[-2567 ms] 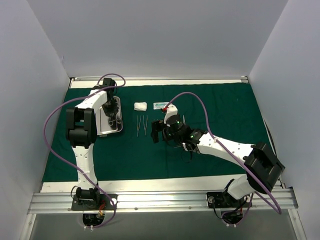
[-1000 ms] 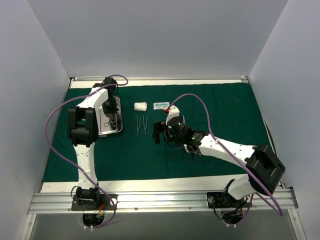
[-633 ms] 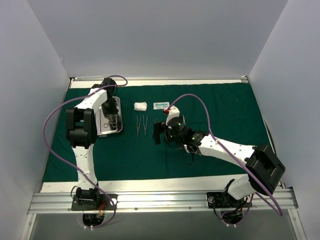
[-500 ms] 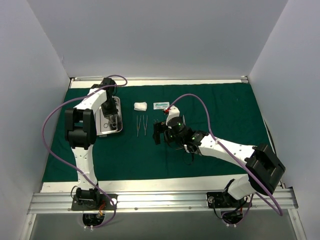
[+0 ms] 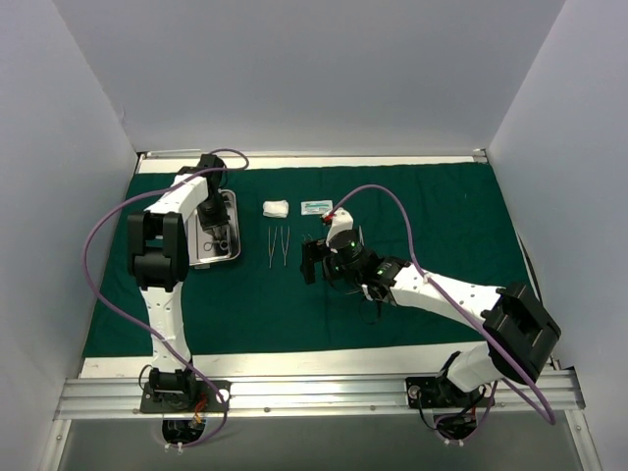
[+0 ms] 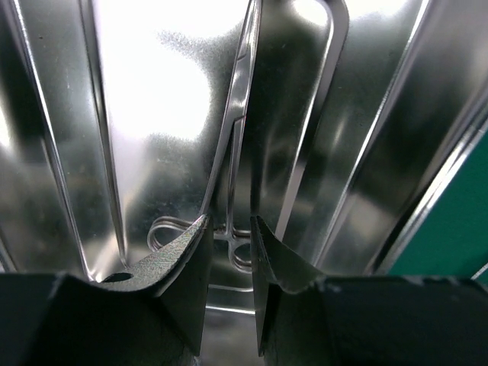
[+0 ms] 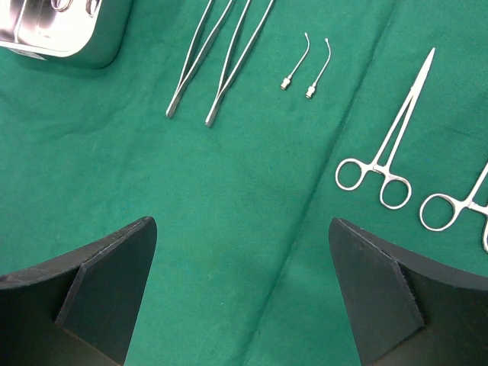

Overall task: Open and lay out the surgical kit
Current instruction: Pick up the medical item from the container.

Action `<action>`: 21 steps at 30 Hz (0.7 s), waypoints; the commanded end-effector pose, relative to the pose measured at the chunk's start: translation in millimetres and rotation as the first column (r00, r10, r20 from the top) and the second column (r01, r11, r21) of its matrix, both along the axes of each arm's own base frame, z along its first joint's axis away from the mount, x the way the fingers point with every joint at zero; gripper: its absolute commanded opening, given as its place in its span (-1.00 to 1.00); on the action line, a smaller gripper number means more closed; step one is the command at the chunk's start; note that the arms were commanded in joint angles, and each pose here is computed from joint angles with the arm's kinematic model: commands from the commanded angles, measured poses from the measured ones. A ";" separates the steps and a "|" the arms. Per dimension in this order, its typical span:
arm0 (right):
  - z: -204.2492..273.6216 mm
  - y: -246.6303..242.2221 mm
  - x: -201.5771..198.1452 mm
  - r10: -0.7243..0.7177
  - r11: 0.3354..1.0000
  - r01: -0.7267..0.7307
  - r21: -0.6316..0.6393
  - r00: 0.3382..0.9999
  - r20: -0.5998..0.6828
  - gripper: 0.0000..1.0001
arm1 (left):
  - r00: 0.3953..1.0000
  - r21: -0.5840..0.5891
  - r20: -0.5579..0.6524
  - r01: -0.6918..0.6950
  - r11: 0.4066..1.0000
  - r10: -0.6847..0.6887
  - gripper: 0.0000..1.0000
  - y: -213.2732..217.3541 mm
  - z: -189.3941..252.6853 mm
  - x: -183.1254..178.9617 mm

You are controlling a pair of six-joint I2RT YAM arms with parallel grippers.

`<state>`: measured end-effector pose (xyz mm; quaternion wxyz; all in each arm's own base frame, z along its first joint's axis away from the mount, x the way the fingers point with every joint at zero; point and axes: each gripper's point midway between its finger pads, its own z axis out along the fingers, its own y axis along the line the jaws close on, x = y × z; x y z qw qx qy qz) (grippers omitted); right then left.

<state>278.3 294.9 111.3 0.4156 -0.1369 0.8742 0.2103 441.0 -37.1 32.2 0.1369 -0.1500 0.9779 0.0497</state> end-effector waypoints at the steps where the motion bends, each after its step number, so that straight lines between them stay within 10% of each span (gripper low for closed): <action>1: 13.3 -3.6 1.0 -0.028 0.999 0.027 0.020 0.999 0.030 0.82 | 0.999 -0.016 0.033 0.025 1.000 -0.024 -0.30 0.8 -3.4 15.6; 21: 12.4 -3.4 1.2 -0.027 0.999 0.027 0.018 0.999 0.030 0.82 | 0.998 -0.065 0.032 0.061 0.996 -0.059 -0.95 -5.8 -3.6 15.0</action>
